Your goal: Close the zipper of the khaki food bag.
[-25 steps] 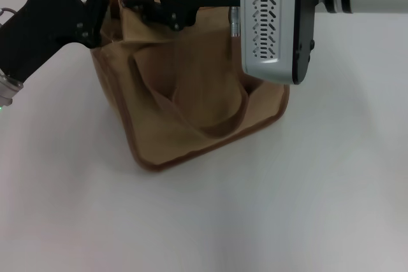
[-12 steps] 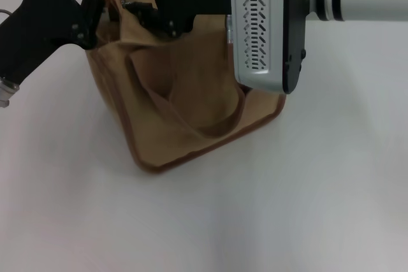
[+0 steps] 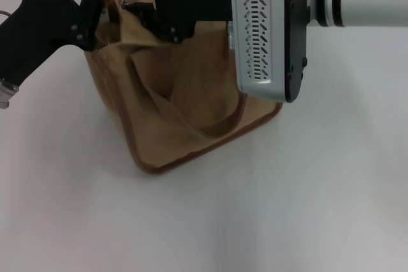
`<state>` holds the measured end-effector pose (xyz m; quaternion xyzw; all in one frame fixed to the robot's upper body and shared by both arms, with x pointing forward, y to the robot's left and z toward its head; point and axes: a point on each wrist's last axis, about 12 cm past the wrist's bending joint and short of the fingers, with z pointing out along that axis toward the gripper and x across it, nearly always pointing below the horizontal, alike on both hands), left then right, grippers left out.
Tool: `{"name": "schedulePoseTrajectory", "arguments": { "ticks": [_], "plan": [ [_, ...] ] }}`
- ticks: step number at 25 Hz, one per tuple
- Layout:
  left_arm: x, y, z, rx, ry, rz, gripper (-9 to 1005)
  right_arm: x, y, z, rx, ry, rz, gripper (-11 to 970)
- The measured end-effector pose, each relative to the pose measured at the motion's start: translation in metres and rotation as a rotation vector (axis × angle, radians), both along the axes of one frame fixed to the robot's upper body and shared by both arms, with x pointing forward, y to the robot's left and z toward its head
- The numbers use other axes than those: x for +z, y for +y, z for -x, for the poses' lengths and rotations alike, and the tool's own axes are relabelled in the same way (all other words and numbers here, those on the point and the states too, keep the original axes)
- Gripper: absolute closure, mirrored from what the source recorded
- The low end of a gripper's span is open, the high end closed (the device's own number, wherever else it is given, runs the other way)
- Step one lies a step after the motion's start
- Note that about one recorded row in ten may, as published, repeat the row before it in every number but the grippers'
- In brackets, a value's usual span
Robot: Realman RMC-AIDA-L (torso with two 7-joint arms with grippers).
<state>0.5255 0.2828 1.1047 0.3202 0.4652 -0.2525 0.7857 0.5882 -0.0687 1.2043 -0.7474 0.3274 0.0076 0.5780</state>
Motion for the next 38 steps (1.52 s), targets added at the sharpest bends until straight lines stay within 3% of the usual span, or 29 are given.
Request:
{"name": "schedulePoseTrajectory", "arguments": {
  "ticks": [4, 7, 12, 38],
  "plan": [
    [-0.001, 0.001, 0.001, 0.002, 0.001, 0.001, 974, -0.001, -0.001, 0.001, 0.001, -0.002, 0.001, 623],
    [-0.002, 0.002, 0.003, 0.005, 0.004, 0.002, 974, -0.001, -0.001, 0.001, 0.000, -0.003, 0.000, 827],
    [-0.003, 0.003, 0.005, 0.011, 0.008, 0.002, 974, 0.000, -0.003, 0.002, -0.008, 0.004, -0.017, 958],
    [-0.021, 0.023, 0.039, 0.072, 0.053, 0.041, 974, -0.015, -0.059, 0.004, -0.215, -0.019, -0.227, 959]
  ]
}}
